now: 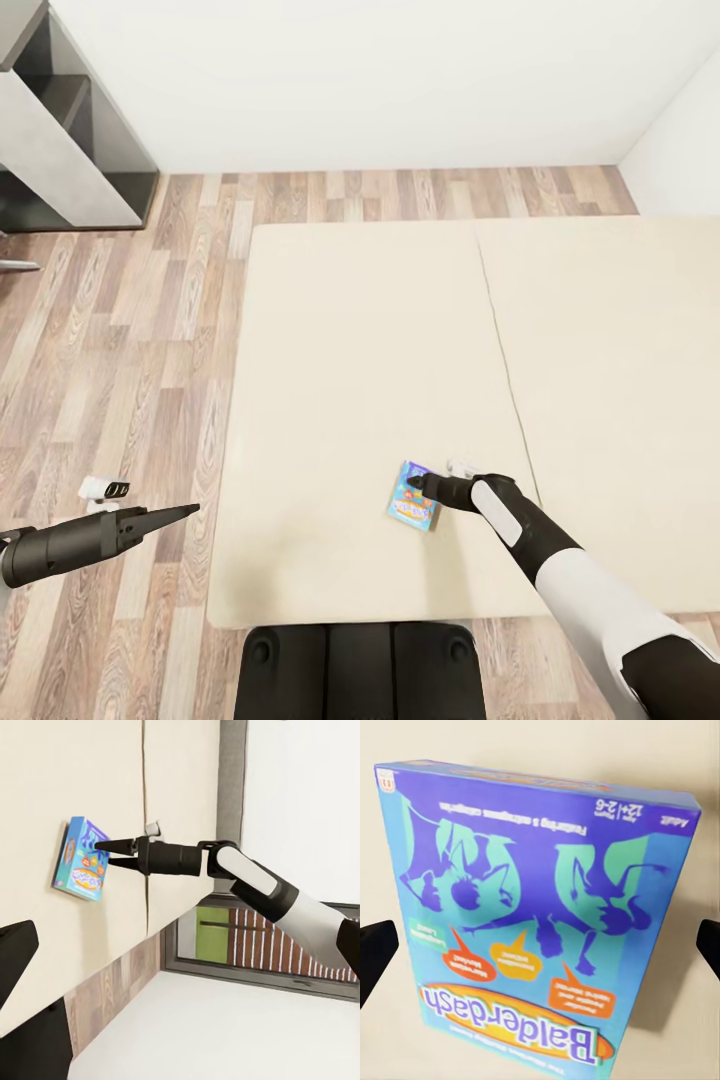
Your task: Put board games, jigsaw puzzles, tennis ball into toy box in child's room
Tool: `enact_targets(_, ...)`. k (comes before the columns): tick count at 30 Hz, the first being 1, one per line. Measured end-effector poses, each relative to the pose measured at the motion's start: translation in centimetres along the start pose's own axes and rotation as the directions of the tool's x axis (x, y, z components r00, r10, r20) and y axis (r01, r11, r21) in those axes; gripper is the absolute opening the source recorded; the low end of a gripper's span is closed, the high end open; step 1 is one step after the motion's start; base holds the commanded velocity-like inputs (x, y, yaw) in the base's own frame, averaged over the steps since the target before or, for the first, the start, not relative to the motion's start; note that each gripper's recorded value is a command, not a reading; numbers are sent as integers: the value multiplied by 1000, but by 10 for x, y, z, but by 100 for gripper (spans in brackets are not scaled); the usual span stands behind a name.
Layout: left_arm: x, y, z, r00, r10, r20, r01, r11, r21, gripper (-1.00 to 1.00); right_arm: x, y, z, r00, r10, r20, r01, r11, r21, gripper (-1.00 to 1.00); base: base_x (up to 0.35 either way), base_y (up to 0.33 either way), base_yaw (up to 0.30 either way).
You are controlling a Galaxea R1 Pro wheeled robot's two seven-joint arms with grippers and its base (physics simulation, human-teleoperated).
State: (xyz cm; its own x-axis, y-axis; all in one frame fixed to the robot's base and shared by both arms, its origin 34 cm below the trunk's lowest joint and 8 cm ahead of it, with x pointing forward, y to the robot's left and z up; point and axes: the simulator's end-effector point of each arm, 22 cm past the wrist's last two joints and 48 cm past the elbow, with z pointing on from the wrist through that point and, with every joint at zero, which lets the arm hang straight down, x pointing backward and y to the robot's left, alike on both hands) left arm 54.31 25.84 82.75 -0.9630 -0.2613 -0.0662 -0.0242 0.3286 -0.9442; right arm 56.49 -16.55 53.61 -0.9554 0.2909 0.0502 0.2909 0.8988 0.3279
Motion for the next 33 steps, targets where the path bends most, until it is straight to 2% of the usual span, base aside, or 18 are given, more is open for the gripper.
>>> enact_targets(26,2,3,1,1000,-8,-3,8,1000,-1,100,1,2,3,1000,1,-3,-1,1000,-8,100,0,0,0)
enact_targets(33,2,3,1,1000,-8,-3,8,1000,-2,100,0,20,4,1000,-6,2,6,999,-38,100,0,0,0)
